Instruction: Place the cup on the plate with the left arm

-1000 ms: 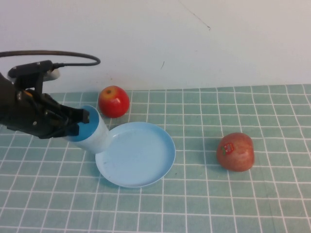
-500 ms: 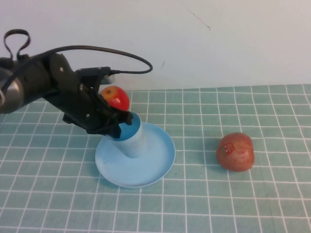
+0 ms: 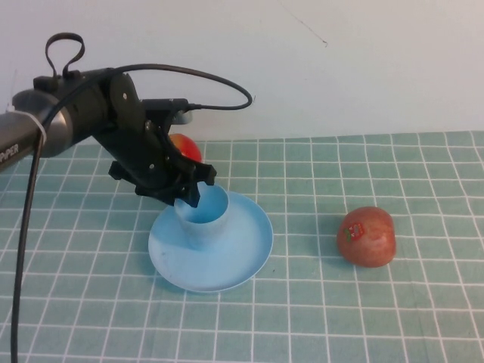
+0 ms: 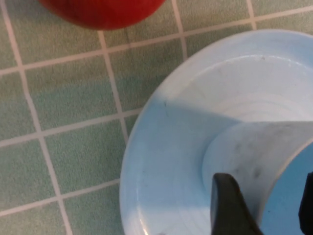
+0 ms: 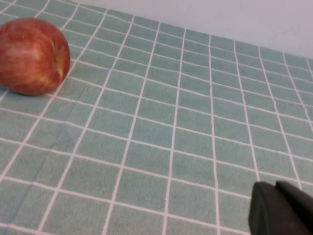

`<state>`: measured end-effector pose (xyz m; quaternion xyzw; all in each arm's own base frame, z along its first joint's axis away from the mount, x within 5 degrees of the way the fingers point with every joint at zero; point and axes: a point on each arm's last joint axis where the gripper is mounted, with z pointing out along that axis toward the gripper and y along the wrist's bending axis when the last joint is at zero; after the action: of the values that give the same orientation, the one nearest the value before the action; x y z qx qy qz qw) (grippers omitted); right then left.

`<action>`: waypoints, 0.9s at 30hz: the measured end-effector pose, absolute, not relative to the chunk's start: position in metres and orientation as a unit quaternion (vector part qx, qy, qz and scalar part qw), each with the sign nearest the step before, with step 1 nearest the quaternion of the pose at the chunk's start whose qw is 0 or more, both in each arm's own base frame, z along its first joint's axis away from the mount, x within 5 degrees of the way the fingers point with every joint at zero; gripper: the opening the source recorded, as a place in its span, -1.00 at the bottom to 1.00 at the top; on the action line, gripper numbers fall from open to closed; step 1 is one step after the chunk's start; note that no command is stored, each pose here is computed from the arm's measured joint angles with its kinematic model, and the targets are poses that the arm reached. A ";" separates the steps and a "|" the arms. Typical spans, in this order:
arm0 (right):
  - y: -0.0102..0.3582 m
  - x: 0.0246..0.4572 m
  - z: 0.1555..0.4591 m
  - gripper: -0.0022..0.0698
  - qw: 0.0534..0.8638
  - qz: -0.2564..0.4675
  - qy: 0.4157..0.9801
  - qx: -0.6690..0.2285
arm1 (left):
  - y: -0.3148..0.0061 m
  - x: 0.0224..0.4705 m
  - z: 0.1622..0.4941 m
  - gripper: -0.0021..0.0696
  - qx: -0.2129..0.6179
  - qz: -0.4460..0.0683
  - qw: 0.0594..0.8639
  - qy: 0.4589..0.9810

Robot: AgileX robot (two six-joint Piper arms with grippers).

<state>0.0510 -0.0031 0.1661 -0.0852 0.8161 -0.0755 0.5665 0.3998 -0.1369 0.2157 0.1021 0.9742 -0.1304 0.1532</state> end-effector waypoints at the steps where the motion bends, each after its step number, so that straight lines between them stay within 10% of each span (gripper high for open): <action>1: -0.003 0.051 0.166 -0.95 0.567 -0.075 0.816 -0.085 | -0.137 0.401 0.219 -0.13 0.104 -0.129 0.152 0.975; 12: -0.003 0.051 0.166 -0.95 0.567 -0.075 0.816 -0.085 | -0.131 0.378 0.332 -0.86 0.139 -0.142 0.246 0.949; 21: -0.003 0.051 0.166 -0.95 0.567 -0.075 0.816 -0.085 | -0.106 0.291 0.443 -0.93 0.152 -0.165 0.379 0.898; 27: -0.003 0.051 0.166 -0.95 0.567 -0.075 0.816 -0.085 | -0.086 0.219 0.457 -0.93 0.162 -0.171 0.416 0.878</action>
<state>0.0510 -0.0031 0.1661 -0.0852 0.8161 -0.0755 0.5665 0.2188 -0.0861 0.4573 0.1617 0.8784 -0.1709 0.4161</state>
